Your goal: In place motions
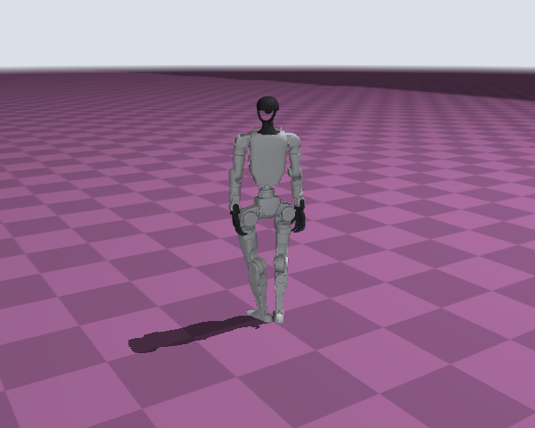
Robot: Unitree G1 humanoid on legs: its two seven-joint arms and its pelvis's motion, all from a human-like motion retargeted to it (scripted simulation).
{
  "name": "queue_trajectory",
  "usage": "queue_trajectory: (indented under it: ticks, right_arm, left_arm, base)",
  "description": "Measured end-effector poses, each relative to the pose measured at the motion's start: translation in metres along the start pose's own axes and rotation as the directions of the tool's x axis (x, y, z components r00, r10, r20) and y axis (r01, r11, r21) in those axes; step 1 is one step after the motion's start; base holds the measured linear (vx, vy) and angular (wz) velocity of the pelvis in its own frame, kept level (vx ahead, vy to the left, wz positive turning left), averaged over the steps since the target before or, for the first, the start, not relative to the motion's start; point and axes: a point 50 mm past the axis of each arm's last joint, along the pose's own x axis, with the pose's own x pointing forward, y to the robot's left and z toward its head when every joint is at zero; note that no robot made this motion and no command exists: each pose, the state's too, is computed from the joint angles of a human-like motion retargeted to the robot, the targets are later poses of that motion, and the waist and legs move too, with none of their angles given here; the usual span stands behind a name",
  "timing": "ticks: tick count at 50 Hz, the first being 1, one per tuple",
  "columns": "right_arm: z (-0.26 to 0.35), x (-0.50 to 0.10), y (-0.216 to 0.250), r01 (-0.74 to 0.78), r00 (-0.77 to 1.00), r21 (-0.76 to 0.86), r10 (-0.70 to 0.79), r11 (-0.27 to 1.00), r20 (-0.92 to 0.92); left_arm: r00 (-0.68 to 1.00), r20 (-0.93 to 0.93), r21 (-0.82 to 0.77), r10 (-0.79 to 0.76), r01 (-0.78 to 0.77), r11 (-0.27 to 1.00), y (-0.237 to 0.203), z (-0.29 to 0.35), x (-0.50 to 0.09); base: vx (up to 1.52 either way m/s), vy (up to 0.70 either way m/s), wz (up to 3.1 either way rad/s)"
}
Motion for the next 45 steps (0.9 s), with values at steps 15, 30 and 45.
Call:
queue_trajectory:
  ticks: [15, 30, 45]
  right_arm:
    - [0.0004, 0.0, 0.0002, -0.001, 1.0, -0.002, 0.001, 1.0, 0.001]
    - [0.0004, -0.0001, 0.0, 0.0, 1.0, -0.004, 0.0, 1.0, 0.0]
    - [0.0002, -0.0005, -0.0017, 0.002, 1.0, -0.001, -0.002, 1.0, 0.0]
  left_arm:
    - [1.0, 0.0, -0.003, 0.001, -0.001, 1.0, 0.0005, -0.0001, -0.0001]
    - [1.0, 0.0, -0.004, 0.0, 0.0, 1.0, 0.0003, 0.0001, -0.0001]
    - [1.0, 0.0, 0.005, 0.001, -0.001, 1.0, 0.0003, 0.0012, -0.0003]
  base:
    - [0.0, 0.0, 0.0]
    - [0.0, 0.0, 0.0]
    - [0.0, 0.0, 0.0]
